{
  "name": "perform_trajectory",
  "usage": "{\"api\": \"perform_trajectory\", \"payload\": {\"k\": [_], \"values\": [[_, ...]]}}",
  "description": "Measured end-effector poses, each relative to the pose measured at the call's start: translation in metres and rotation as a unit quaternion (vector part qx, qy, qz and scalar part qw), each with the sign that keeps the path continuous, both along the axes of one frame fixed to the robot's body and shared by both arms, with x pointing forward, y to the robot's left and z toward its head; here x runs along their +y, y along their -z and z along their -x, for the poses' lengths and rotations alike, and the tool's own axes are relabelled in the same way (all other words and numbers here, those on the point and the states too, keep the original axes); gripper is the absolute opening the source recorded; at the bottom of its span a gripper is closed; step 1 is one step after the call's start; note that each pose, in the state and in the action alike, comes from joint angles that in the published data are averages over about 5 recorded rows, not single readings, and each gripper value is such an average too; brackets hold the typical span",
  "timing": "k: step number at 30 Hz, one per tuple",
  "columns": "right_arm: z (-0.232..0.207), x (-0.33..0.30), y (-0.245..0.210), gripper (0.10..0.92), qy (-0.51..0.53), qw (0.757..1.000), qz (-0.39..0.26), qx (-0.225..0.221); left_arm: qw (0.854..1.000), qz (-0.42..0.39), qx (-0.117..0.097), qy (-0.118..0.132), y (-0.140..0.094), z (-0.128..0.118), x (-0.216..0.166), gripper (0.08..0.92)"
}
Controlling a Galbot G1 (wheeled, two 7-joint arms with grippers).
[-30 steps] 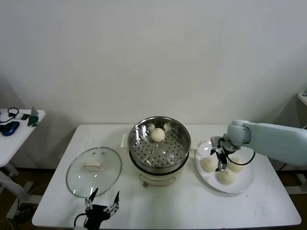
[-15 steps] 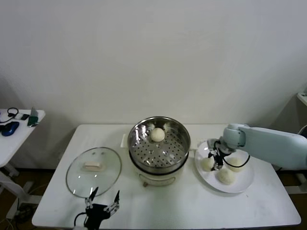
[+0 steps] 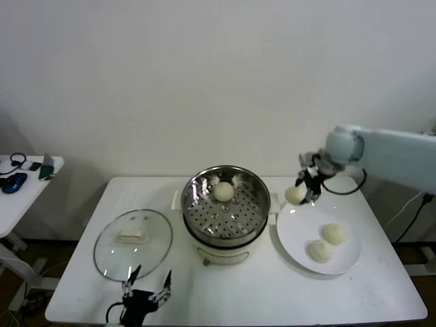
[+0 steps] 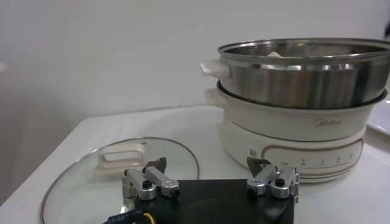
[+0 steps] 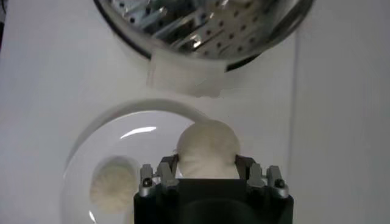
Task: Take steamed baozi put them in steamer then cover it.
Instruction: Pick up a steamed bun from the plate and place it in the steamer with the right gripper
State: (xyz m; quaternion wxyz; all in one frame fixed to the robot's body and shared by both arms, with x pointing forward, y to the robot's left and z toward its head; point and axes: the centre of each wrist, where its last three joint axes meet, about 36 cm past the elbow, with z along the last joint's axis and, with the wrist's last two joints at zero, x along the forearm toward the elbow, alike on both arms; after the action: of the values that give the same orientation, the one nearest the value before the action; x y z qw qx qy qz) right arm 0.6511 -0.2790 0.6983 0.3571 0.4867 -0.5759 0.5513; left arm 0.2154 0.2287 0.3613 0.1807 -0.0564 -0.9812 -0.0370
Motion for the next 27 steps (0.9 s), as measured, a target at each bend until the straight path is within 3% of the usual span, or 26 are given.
{"api": "perform_trajectory", "payload": {"k": [5, 10, 18, 27], "values": [[0.009, 0.054, -0.047, 0.645, -0.030, 0.999, -0.027, -0.014, 1.000, 0.001, -0.003, 0.001, -0.001, -0.001, -0.001, 0.823], [0.020, 0.118, -0.058, 0.645, -0.064, 0.997, -0.042, -0.016, 1.000, 0.000, -0.004, 0.000, -0.003, 0.001, 0.000, 0.823], [0.029, 0.196, -0.012, 0.645, -0.092, 0.995, -0.030, -0.001, 1.000, 0.001, -0.005, -0.006, -0.003, 0.000, 0.002, 0.823], [0.032, 0.240, 0.055, 0.645, -0.096, 0.995, -0.014, 0.010, 1.000, 0.003, -0.004, -0.009, 0.000, -0.003, 0.002, 0.823]]}}
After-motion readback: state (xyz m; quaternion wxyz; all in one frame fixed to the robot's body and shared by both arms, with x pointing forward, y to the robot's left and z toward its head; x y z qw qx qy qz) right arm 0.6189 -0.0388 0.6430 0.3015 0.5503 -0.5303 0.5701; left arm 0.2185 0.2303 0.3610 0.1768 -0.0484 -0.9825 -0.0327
